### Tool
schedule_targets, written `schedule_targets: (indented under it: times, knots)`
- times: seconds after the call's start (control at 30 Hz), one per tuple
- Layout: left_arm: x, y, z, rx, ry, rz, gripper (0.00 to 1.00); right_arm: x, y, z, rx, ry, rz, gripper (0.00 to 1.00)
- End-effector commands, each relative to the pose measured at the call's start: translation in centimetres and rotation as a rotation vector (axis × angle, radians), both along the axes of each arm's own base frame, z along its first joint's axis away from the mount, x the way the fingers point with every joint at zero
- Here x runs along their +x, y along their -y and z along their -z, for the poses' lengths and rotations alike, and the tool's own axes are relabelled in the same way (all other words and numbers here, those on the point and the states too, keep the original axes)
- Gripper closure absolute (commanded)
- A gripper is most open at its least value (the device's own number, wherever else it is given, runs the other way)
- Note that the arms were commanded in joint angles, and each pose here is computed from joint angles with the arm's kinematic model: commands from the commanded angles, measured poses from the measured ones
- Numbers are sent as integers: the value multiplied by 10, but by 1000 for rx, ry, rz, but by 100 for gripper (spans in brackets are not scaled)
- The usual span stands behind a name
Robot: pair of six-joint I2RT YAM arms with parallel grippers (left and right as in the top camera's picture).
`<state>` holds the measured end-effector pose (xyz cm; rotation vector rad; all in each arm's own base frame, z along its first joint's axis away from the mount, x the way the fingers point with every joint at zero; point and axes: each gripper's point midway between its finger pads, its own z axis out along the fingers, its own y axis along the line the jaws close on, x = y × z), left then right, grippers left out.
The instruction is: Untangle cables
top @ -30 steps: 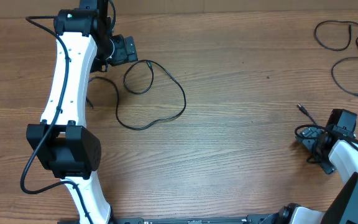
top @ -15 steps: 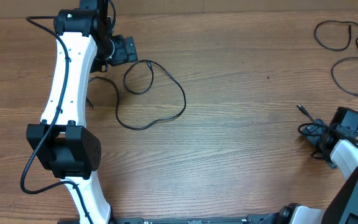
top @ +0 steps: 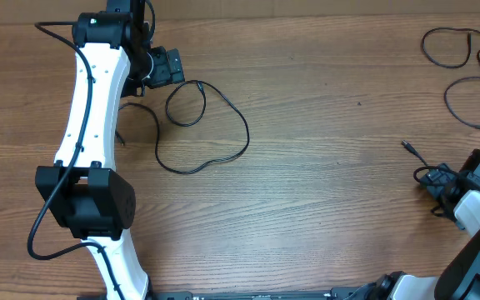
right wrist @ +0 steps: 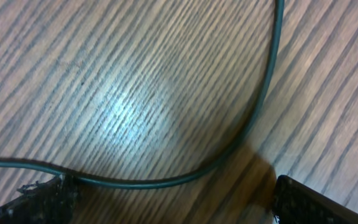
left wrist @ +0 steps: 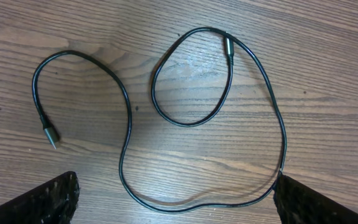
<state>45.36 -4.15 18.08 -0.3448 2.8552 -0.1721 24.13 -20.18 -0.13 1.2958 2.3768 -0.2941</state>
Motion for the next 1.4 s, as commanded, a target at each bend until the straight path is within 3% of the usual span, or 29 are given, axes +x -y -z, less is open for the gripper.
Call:
schedule_targets:
  times: [0.0, 0.6, 1.0, 1.37]
  knots:
    - [2, 4, -11, -9, 29, -6, 0, -5, -9, 17, 60, -11, -9, 0]
    - [2, 4, -11, -9, 29, -6, 0, 18, 6, 55, 80, -35, -13, 0]
    - [2, 4, -11, -9, 29, -6, 0, 66, 40, 29, -32, 100, -38, 0]
    - [2, 4, -11, -9, 29, -6, 0, 85, 55, 22, -74, 137, -54, 0]
